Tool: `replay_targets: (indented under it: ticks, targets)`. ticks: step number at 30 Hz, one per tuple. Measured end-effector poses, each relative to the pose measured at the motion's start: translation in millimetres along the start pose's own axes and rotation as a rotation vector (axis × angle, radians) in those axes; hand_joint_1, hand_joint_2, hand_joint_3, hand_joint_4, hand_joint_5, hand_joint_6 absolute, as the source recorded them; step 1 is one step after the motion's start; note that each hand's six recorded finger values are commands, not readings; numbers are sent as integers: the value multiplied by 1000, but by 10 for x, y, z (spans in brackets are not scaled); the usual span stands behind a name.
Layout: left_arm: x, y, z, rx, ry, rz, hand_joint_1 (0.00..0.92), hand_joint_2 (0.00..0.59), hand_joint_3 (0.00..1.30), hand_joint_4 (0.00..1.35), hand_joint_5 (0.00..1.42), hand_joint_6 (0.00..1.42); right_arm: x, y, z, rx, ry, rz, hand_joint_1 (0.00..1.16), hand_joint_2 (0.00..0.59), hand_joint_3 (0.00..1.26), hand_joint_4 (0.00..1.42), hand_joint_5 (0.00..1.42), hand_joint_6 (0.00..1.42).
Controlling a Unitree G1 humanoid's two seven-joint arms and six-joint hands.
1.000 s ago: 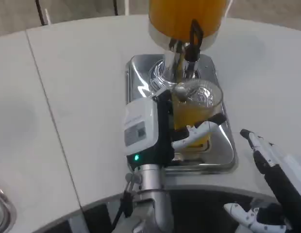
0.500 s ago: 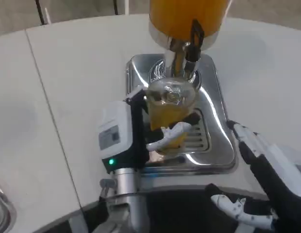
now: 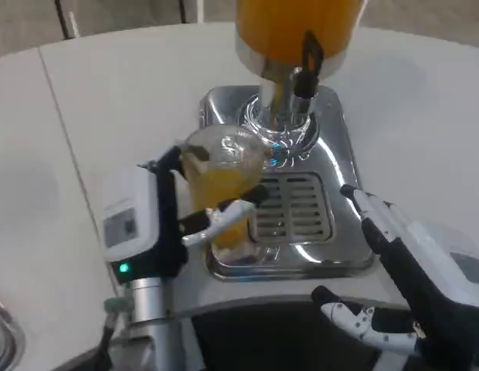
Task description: Grasp the cup under the faucet to collect the drink, then remove the cup.
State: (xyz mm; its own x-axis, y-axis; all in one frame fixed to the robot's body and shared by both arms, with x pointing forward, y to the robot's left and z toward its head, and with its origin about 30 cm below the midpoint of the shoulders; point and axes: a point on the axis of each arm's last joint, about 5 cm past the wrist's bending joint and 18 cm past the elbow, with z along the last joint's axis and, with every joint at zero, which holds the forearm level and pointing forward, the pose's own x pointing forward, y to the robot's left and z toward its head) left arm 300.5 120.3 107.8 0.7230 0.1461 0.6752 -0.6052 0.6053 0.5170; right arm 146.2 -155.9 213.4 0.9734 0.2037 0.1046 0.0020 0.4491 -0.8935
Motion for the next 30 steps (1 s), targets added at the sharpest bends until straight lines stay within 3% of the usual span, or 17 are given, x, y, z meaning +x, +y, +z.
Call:
replay_targets:
  ticks: [4, 9, 15, 23, 30]
  targets:
    - [-17, 67, -62, 7, 8, 4, 501, 92, 998, 1218, 1424, 1424, 11, 10, -10, -3, 2, 5, 578, 367, 0, 0, 0, 95]
    - [-28, 160, -83, -12, 1, 13, 499, 91, 998, 1219, 1424, 1424, 16, 18, 11, -17, -22, 0, 581, 369, 0, 0, 0, 95]
    - [-83, 397, -192, -19, -28, -1, 496, 89, 998, 1219, 1424, 1424, 17, -8, 10, -92, -43, -7, 583, 370, 0, 0, 0, 95]
    - [-169, 536, -209, -46, -42, -21, 494, 89, 998, 1227, 1424, 1424, 63, -38, 24, -142, -75, -33, 585, 370, 0, 0, 0, 87]
    - [-259, 690, -202, -86, -43, -23, 493, 89, 998, 1233, 1424, 1424, 86, 2, 16, -243, -71, -49, 545, 370, 0, 0, 0, 2]
